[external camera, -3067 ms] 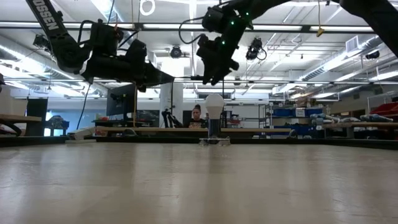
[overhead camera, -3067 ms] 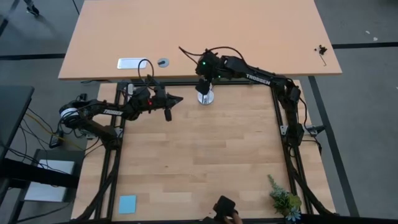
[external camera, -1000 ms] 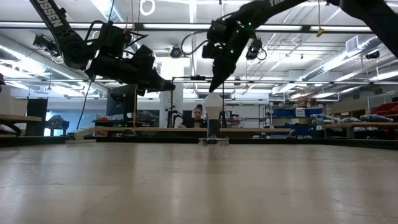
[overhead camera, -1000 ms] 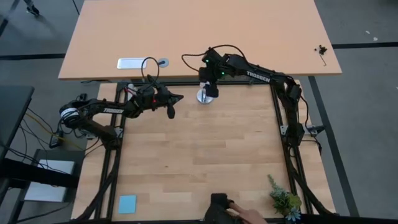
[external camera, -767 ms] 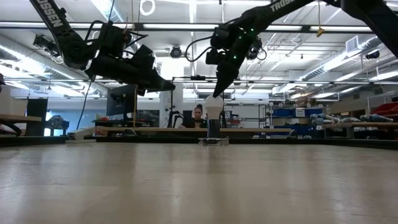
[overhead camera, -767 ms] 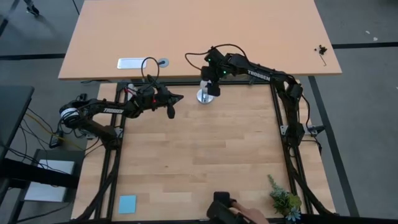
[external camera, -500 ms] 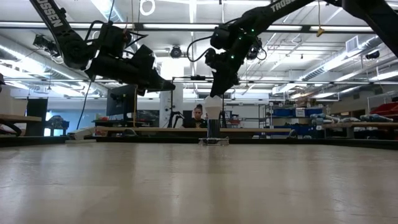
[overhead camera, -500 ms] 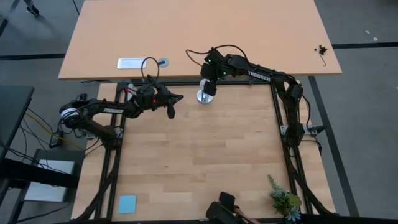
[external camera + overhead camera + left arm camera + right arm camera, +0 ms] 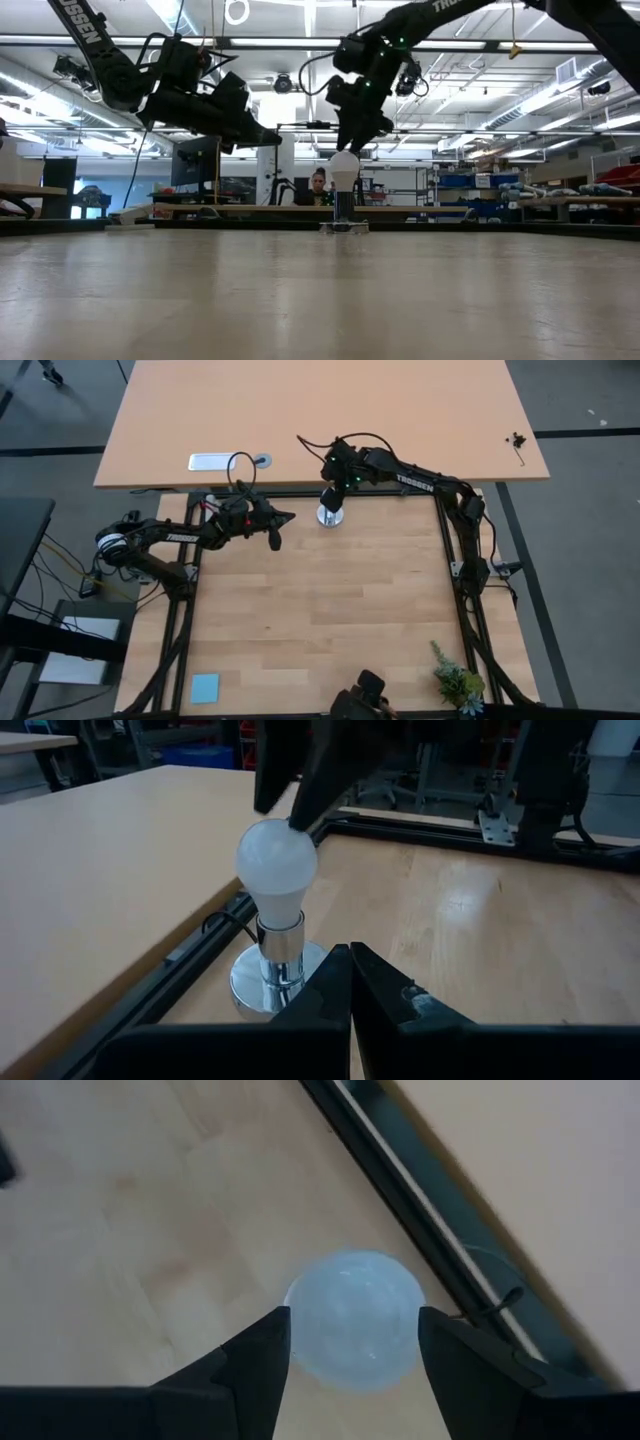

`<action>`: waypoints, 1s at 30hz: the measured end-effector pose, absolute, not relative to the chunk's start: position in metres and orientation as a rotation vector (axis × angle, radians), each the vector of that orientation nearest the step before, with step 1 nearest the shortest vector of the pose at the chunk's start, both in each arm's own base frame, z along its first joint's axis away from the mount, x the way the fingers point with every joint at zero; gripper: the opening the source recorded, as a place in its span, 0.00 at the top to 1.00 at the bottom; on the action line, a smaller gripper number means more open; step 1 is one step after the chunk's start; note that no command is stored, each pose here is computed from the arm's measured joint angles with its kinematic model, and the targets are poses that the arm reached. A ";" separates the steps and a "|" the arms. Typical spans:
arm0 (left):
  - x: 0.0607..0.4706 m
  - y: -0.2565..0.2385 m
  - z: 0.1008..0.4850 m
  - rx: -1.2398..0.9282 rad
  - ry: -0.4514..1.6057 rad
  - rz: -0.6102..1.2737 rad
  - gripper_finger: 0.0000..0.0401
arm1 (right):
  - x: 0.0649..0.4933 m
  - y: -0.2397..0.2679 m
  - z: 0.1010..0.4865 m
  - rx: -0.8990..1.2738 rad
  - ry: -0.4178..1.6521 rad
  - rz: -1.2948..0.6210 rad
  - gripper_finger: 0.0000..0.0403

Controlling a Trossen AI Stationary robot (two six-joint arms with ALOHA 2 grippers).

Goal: Screw lightbulb
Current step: Insert the white lightbulb into the silver lamp

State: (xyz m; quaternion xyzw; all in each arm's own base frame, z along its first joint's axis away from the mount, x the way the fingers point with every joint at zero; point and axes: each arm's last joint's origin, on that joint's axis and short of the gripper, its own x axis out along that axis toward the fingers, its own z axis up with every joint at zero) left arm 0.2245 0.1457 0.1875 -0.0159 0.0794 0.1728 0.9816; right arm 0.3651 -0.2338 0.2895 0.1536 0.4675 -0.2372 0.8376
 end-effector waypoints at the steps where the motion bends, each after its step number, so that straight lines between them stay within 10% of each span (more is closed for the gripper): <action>1: 0.225 0.146 0.187 -0.031 0.160 0.347 0.99 | 0.365 -0.233 0.294 0.309 0.988 -0.493 0.44; 8: 0.224 0.146 0.187 -0.029 0.161 0.353 0.99 | 0.364 -0.223 0.305 0.260 1.046 -0.452 0.55; 17: 0.224 0.146 0.187 -0.031 0.167 0.354 0.99 | 0.370 -0.203 0.306 0.156 1.112 -0.417 0.97; 30: 0.224 0.146 0.185 -0.035 0.183 0.353 0.99 | 0.344 -0.187 0.325 0.136 1.000 -0.433 0.99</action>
